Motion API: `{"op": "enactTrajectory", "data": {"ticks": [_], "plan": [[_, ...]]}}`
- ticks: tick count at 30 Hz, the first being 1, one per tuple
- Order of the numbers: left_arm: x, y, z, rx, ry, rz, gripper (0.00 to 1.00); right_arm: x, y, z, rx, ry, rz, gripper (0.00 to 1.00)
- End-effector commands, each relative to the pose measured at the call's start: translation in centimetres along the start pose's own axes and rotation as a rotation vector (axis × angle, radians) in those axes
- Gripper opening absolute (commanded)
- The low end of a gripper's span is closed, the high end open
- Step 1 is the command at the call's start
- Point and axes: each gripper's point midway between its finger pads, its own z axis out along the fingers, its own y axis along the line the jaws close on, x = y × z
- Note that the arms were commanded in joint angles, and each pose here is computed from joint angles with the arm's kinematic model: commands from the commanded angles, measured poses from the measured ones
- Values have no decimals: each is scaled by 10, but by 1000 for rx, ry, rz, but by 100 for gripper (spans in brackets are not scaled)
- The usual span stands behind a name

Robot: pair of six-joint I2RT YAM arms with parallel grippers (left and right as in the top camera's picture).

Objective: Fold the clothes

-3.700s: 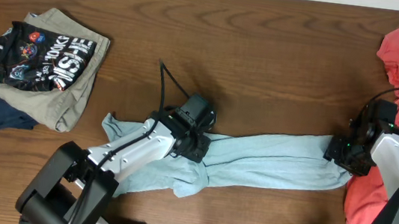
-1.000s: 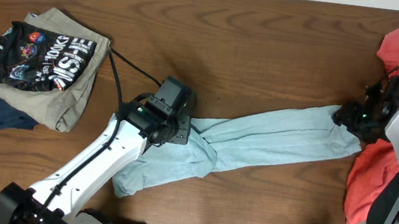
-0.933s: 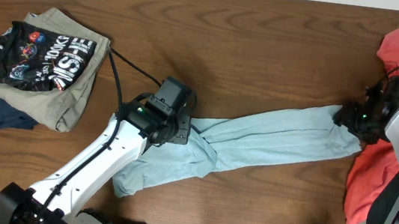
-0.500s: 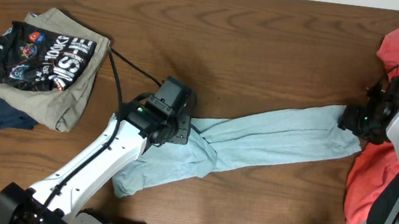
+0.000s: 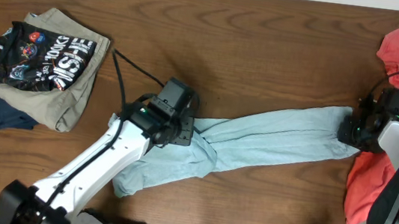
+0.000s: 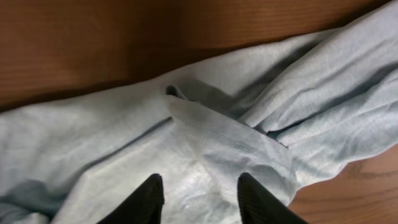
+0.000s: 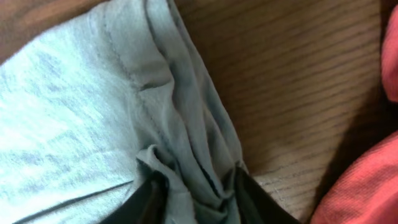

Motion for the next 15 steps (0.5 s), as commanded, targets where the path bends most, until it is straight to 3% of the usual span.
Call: {"op": "enactTrajectory", "data": {"ticks": [1,4,8,9,11,15], "plan": [[6,0,15,-13,44,4,43,3,-4,1,2,7,27,27],[6,-3,31,-16,58,11,44,6,-4,1,2,17,28,17],[2,-7,47,2,64,13,42,9,-4,1,2,29,29,16],[1,-7,49,2,60,14,35,9,-4,1,2,32,29,16],[-4,-9,50,8,42,34,10,11,-4,1,2,37,29,16],[-25,0,42,-12,-23,29,6,11,-4,1,2,39,29,16]]}}
